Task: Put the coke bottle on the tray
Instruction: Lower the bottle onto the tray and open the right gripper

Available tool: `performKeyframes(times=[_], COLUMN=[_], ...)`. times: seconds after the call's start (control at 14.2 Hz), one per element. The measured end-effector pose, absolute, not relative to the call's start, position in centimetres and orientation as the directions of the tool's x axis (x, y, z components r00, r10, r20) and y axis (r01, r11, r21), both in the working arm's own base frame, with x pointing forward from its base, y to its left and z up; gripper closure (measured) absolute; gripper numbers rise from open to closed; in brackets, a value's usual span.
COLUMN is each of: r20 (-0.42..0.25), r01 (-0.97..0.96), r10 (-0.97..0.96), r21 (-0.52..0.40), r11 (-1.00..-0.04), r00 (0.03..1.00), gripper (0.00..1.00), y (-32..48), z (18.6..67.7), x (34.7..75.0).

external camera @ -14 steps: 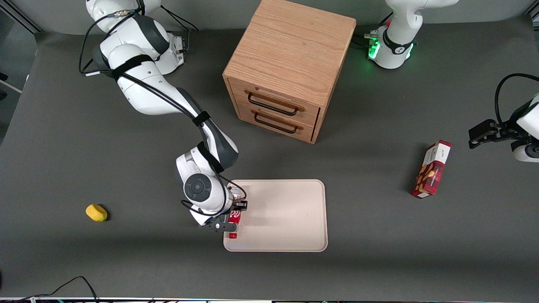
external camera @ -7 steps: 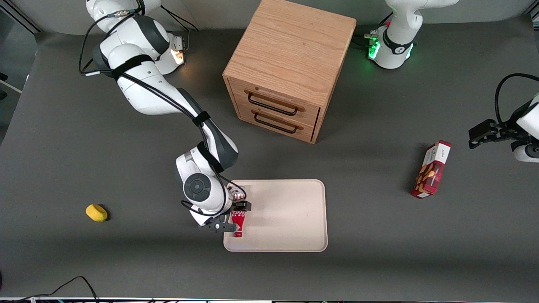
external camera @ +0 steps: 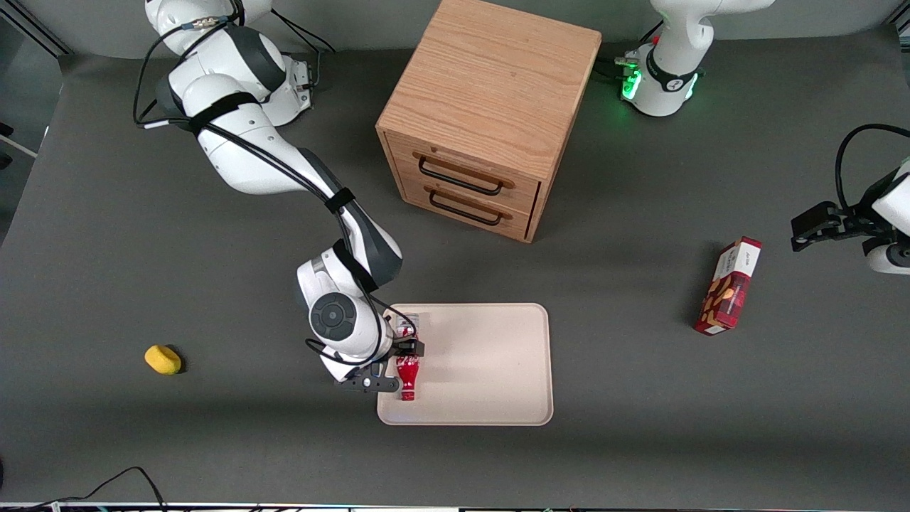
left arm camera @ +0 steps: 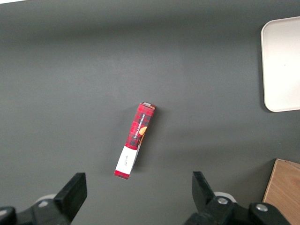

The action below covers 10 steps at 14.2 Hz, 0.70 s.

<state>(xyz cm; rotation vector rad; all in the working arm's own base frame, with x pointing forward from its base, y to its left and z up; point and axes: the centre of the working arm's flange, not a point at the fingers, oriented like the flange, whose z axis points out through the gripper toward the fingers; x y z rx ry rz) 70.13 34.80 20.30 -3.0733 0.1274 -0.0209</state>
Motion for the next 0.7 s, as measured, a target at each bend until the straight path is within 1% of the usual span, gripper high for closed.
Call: performKeyframes(times=[0.49,0.7], r20=[0.012,0.023], r01=[-0.083,-0.086], r10=[-0.084,-0.088], r21=[-0.066,-0.069], r11=[-0.994,-0.994], r00=[0.996,0.996], gripper=[0.0,0.0], y=[34.75,34.53], z=[20.32,21.04], x=[70.16,70.5])
